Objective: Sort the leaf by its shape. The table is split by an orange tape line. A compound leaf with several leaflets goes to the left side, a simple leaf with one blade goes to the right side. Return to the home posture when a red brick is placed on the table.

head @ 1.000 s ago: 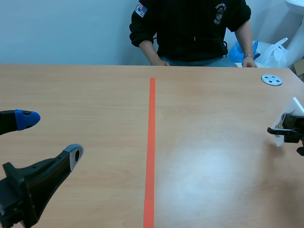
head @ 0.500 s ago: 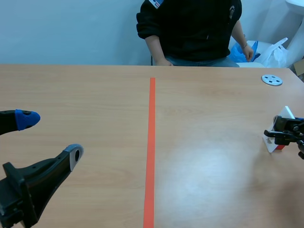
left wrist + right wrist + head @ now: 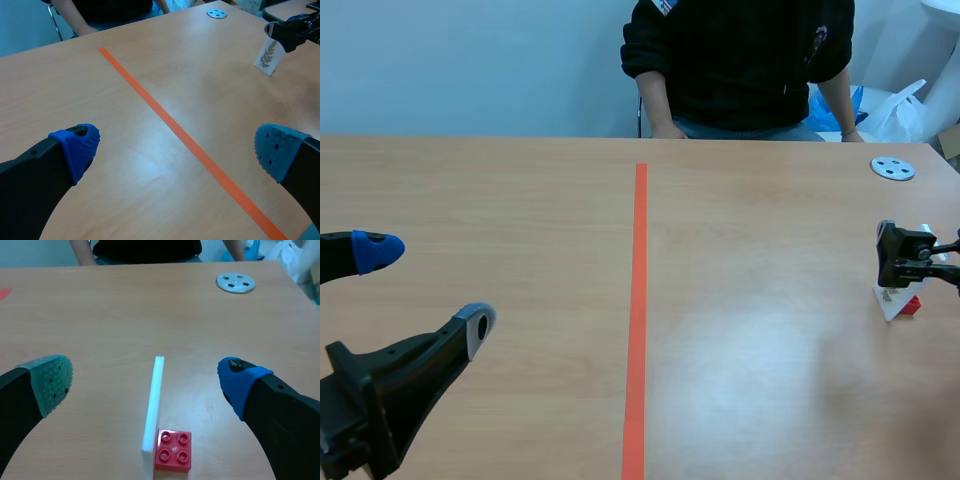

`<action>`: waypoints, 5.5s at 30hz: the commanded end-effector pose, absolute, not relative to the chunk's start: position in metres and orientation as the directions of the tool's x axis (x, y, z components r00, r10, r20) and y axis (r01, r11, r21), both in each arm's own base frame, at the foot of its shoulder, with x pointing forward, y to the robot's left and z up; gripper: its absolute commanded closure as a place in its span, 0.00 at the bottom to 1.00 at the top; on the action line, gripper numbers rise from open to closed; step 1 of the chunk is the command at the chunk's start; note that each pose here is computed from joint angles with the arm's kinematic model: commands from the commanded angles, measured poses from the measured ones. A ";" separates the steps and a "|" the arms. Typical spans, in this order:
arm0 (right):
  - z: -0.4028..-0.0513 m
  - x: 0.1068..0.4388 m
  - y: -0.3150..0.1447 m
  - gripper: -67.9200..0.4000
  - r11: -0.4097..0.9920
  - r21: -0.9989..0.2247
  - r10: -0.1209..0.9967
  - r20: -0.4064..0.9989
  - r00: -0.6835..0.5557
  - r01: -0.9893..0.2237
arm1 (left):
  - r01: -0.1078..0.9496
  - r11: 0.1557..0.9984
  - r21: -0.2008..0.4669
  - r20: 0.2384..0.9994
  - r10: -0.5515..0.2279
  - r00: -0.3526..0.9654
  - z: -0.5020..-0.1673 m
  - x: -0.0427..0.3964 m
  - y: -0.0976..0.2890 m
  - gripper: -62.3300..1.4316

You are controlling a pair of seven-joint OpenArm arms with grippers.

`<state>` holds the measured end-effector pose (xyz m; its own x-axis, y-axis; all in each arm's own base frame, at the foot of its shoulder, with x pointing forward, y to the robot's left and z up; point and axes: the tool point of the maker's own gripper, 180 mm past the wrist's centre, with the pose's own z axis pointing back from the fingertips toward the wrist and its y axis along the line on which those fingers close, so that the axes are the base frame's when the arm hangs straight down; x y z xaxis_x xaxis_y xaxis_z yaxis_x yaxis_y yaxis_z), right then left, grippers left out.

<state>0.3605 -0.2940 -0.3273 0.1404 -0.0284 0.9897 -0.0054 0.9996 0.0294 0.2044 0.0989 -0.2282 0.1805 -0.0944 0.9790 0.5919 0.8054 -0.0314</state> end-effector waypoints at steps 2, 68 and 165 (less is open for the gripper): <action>-0.300 0.365 -0.297 0.12 0.999 -0.022 0.027 0.995 0.097 -0.046 | 0.591 0.806 -0.029 0.985 -0.077 0.154 -0.220 0.207 0.098 0.00; -0.229 0.240 -0.109 0.00 0.850 -0.009 0.085 0.989 0.119 -0.527 | 0.591 0.806 -0.030 0.985 -0.077 0.154 -0.220 0.207 0.097 0.00; -0.348 0.312 0.021 0.62 0.647 -0.054 0.194 0.976 0.096 -0.761 | 0.591 0.806 -0.030 0.985 -0.076 0.154 -0.220 0.207 0.097 0.00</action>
